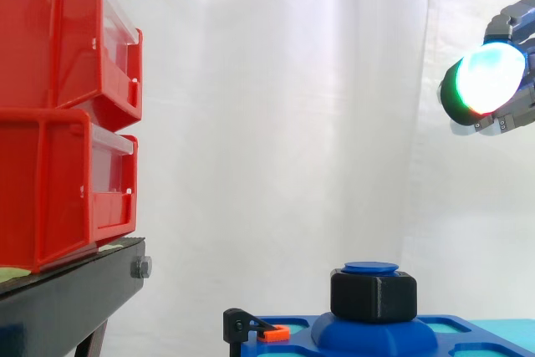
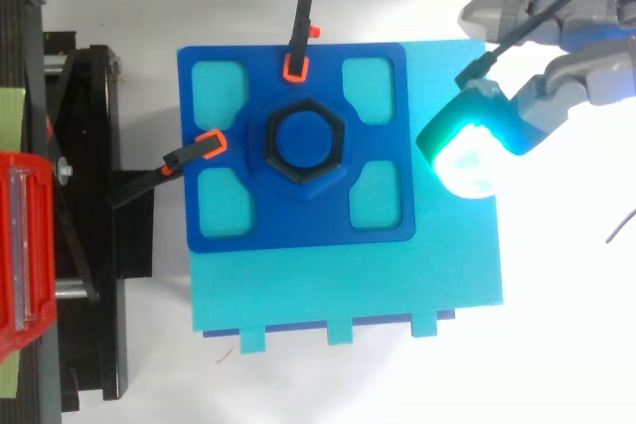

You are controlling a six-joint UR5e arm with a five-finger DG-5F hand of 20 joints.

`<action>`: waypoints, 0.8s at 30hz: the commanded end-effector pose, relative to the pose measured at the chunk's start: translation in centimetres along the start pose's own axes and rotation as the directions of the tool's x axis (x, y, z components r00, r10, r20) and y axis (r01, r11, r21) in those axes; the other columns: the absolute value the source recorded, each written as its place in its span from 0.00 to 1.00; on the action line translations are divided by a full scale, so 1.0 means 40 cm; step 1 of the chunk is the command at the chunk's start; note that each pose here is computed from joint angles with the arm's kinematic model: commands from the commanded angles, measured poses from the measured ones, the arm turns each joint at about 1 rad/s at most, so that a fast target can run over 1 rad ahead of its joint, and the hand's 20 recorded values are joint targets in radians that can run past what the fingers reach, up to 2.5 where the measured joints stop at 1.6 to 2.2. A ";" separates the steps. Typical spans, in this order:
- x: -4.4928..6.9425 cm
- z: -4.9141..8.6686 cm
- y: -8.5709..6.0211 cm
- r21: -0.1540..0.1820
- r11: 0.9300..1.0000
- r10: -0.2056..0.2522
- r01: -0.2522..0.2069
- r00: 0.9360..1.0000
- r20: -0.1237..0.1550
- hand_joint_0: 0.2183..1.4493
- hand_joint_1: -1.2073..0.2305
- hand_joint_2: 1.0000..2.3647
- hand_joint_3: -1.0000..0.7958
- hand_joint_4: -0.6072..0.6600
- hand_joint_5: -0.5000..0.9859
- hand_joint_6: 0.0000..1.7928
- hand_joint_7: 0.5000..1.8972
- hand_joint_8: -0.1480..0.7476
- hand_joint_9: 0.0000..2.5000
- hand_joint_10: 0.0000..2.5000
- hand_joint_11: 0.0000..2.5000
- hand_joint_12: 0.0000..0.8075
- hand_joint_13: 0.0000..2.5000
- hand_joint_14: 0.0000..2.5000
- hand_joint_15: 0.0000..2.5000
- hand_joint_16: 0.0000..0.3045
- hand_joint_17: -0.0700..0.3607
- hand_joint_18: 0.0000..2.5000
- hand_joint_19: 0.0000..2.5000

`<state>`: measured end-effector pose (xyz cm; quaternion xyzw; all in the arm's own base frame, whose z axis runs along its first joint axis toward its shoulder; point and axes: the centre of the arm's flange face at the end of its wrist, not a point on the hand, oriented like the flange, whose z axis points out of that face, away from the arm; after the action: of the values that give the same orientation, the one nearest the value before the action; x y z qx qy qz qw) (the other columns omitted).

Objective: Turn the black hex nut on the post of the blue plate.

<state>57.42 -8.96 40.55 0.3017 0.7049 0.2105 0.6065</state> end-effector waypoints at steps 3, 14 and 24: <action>0.000 0.000 0.000 0.000 1.000 0.000 0.000 1.000 0.000 0.17 0.53 0.00 0.28 0.44 0.15 0.28 0.13 0.23 0.00 0.00 0.00 0.33 0.00 0.00 0.02 0.13 0.37 0.00 0.05; 0.000 0.000 0.000 0.000 1.000 0.000 0.000 1.000 0.000 0.17 0.53 0.00 0.28 0.45 0.16 0.28 0.11 0.24 0.00 0.00 0.00 0.33 0.00 0.00 0.02 0.13 0.37 0.00 0.04; 0.000 0.000 0.000 0.000 1.000 0.000 0.000 1.000 0.000 0.17 0.53 0.00 0.28 0.45 0.16 0.28 0.09 0.24 0.00 0.00 0.00 0.33 0.00 0.00 0.01 0.13 0.37 0.00 0.04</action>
<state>57.42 -8.96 40.55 0.3017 0.7049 0.2105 0.6065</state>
